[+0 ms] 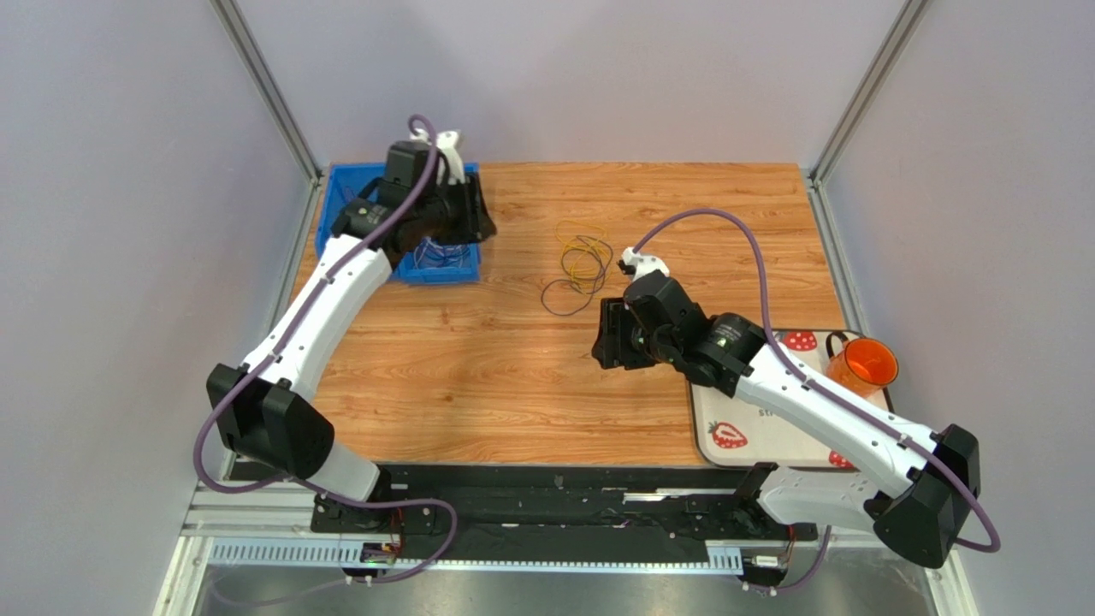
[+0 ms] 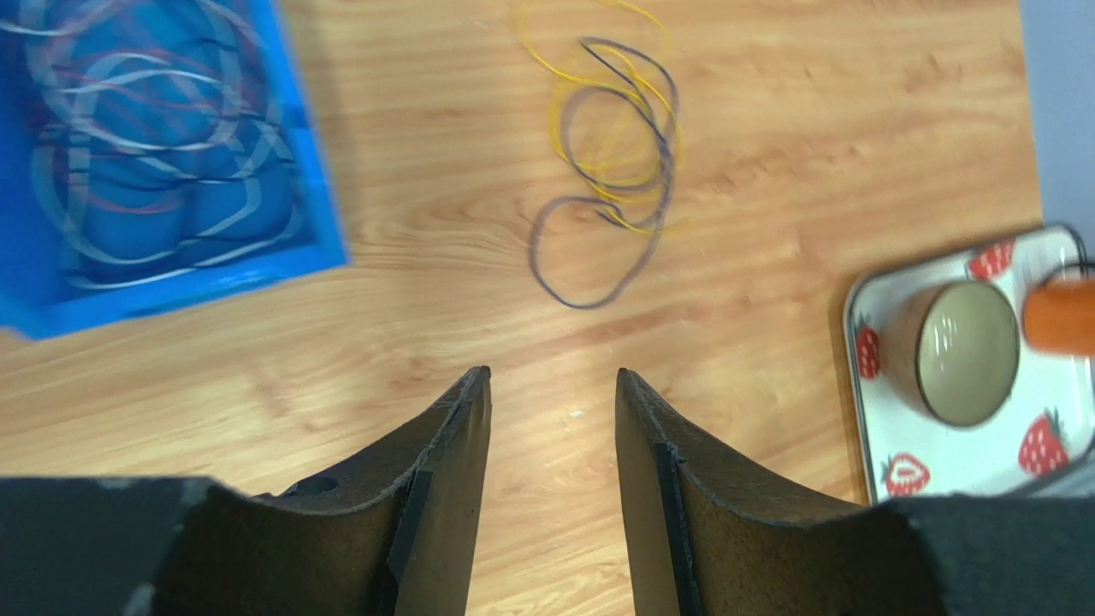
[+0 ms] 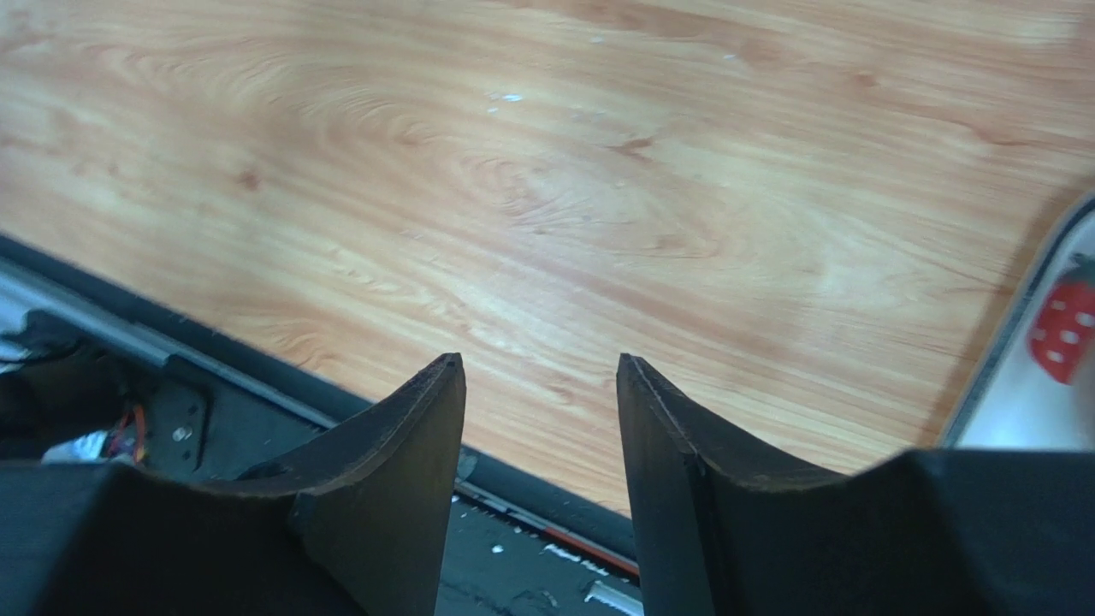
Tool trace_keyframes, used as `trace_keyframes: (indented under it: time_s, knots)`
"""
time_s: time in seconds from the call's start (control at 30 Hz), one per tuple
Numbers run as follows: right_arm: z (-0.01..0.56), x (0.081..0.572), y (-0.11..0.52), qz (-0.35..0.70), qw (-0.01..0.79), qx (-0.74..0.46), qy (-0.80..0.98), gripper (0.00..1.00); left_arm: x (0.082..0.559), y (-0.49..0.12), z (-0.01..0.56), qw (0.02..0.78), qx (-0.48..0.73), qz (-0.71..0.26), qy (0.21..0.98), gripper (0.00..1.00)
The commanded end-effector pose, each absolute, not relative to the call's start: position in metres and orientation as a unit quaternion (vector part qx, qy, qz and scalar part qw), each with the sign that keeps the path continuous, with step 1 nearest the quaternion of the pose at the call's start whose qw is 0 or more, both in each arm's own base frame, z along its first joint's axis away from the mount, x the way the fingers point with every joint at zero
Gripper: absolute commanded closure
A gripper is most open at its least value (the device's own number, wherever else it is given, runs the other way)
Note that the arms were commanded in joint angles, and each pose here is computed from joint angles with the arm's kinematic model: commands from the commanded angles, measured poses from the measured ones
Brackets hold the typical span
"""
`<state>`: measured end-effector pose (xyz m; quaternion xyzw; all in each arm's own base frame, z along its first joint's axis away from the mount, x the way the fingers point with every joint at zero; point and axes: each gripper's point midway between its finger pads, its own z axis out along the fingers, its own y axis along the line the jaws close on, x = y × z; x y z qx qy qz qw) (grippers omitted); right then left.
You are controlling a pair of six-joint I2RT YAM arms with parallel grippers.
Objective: Untangle the cables
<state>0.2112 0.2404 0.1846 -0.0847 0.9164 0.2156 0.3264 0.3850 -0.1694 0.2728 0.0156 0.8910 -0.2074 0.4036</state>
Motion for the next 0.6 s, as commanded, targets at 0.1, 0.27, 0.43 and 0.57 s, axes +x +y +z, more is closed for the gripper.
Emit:
trace_keyframes:
  time_s: [0.1,0.27,0.43,0.57]
  knots:
    - [0.171,0.244,0.199,0.142,0.367,-0.002,0.919,0.44,0.372,-0.243,0.242,0.402,0.101,-0.260,0.872,0.46]
    - [0.140,0.241,0.174,0.112,0.379,0.048,0.917,0.37,0.373,-0.292,0.208,0.366,0.135,-0.284,0.876,0.41]
    - [0.125,0.239,0.163,0.115,0.397,0.066,0.908,0.37,0.385,-0.333,0.186,0.358,0.158,-0.279,0.877,0.42]
    - [0.111,0.234,0.159,0.132,0.412,0.067,0.899,0.37,0.398,-0.349,0.165,0.348,0.158,-0.270,0.884,0.44]
